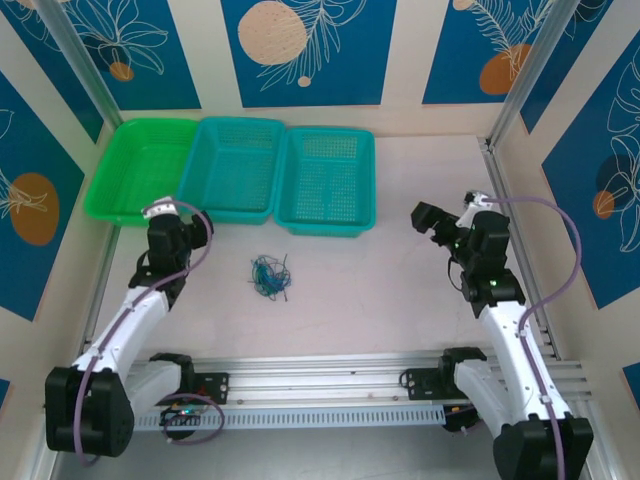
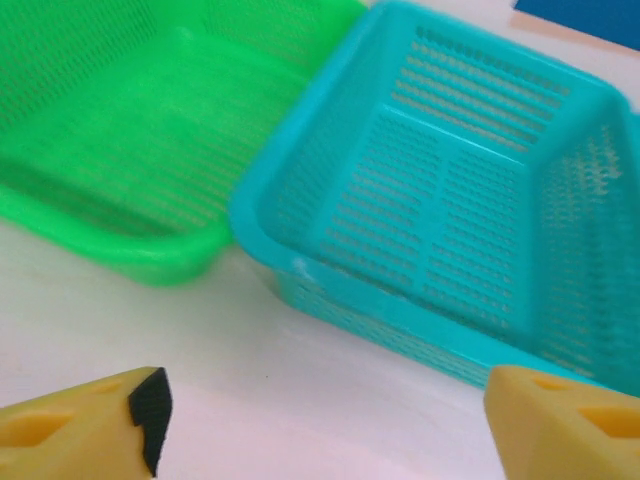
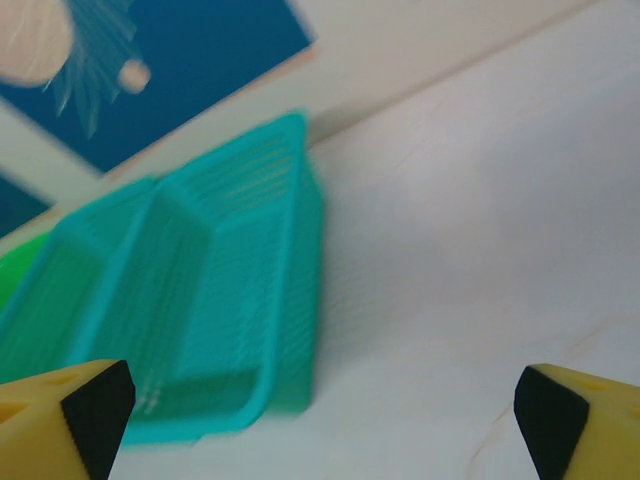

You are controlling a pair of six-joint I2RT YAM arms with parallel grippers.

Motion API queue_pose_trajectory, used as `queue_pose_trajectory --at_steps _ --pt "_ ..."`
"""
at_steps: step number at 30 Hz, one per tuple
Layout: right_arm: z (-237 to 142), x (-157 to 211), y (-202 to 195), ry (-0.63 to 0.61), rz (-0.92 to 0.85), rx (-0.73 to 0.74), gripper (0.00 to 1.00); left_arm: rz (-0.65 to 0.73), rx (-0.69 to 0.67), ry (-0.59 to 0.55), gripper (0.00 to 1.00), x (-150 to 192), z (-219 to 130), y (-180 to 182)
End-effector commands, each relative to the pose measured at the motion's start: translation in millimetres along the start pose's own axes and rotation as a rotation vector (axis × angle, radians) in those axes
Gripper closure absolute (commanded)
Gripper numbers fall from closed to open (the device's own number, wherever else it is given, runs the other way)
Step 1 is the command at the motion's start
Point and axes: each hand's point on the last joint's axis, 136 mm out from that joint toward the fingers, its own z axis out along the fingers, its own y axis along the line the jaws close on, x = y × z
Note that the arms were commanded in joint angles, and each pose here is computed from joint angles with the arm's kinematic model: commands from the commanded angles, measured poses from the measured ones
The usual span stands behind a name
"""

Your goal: Untangle the cables

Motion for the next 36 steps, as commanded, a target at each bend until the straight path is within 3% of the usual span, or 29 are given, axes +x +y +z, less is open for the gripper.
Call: queue_pose_trajectory --at_steps 1,3,6,10,15,18,23,30,32,35,36 --pt "-14 58 51 0.326 0.052 -0.166 0.01 -0.242 0.103 0.392 0.24 64 -20 -25" --pt "-17 85 76 0.437 -0.020 -0.211 0.01 -0.330 0.209 0.516 0.29 86 -25 -51" --pt "-20 127 105 0.577 -0.132 -0.242 0.01 -0.296 0.280 0.621 0.30 110 -33 -80" --pt "-12 170 132 0.676 -0.241 -0.238 0.01 -0.197 0.272 0.637 0.29 130 -32 -99" --pt "8 212 167 0.740 -0.280 -0.287 0.01 -0.229 0.268 0.651 0.30 146 -17 -108" --pt "21 228 178 0.771 -0.310 -0.263 0.01 -0.210 0.192 0.639 0.40 152 -13 -92" --pt "41 245 195 0.790 -0.318 -0.266 0.01 -0.211 0.156 0.596 0.69 153 -13 -79" --pt "74 267 210 0.782 -0.285 -0.258 0.01 -0.197 0.172 0.653 0.69 166 -8 -84" --pt "85 274 212 0.769 -0.283 -0.243 0.01 -0.200 0.180 0.664 0.76 169 -6 -87" --pt "99 290 214 0.755 -0.308 -0.212 0.01 -0.211 0.193 0.680 1.00 173 -5 -90" --pt "104 297 213 0.755 -0.323 -0.197 0.01 -0.212 0.198 0.685 1.00 173 -5 -91"
